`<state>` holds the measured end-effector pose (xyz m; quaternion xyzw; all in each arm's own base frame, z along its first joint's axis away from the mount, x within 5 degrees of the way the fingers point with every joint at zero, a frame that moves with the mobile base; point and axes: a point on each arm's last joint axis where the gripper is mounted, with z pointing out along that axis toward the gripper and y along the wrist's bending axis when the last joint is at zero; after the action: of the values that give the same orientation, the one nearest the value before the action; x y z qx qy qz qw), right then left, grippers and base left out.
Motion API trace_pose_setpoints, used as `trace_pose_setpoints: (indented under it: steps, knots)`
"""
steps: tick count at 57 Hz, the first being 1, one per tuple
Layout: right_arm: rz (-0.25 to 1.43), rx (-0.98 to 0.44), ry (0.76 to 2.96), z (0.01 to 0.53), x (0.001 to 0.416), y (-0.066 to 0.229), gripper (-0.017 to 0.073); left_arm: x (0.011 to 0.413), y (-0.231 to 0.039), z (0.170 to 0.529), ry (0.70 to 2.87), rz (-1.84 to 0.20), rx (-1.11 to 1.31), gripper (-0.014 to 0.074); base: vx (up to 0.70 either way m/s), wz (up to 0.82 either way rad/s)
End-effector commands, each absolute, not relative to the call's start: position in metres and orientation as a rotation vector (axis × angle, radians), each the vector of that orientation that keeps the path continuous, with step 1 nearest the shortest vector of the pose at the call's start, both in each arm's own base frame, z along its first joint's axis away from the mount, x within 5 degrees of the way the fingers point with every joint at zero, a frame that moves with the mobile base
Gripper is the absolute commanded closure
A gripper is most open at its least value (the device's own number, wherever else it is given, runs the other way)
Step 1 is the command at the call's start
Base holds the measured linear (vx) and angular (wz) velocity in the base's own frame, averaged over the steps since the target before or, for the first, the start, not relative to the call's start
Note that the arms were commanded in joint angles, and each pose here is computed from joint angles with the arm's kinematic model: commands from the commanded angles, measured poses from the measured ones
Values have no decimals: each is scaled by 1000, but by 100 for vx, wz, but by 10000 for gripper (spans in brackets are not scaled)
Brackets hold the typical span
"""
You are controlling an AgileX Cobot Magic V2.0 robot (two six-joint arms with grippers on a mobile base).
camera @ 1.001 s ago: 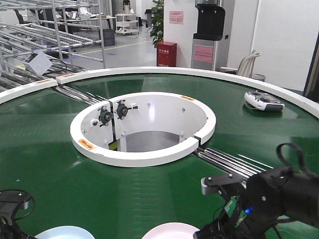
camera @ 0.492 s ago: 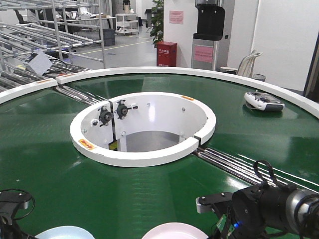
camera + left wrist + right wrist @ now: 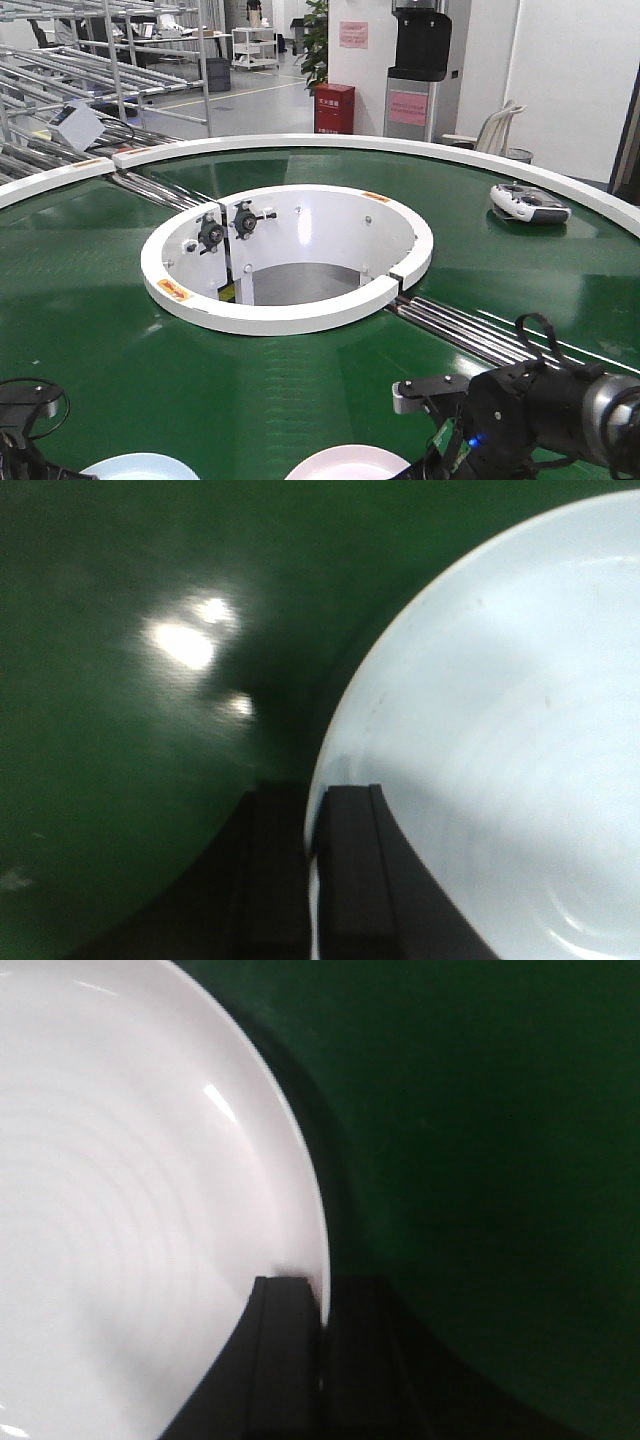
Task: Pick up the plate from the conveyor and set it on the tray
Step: 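Lift both plates off the conveyor with both grippers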
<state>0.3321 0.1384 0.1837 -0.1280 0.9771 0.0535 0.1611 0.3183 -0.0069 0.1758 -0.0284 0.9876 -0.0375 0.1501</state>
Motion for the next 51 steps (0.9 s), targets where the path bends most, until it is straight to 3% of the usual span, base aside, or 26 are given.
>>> trace_pose_setpoints:
  steps: [1,20,28,40,51]
  knots:
    - [149,-408,2628,232,328,134,572,316,-11,215,2691,-143,-92,598,0,0]
    - [184,-381,2301,340,279,111,572,260,-11,325,2317,-178,-76,596,0,0]
    - [215,-352,2180,380,246,98,572,229,-12,355,2221,-183,-60,596,0,0]
    - [228,-336,2098,408,213,84,572,189,-12,384,2114,-191,-48,596,0,0]
    - [233,-332,2069,413,208,82,572,180,-12,391,2067,-193,-48,596,0,0]
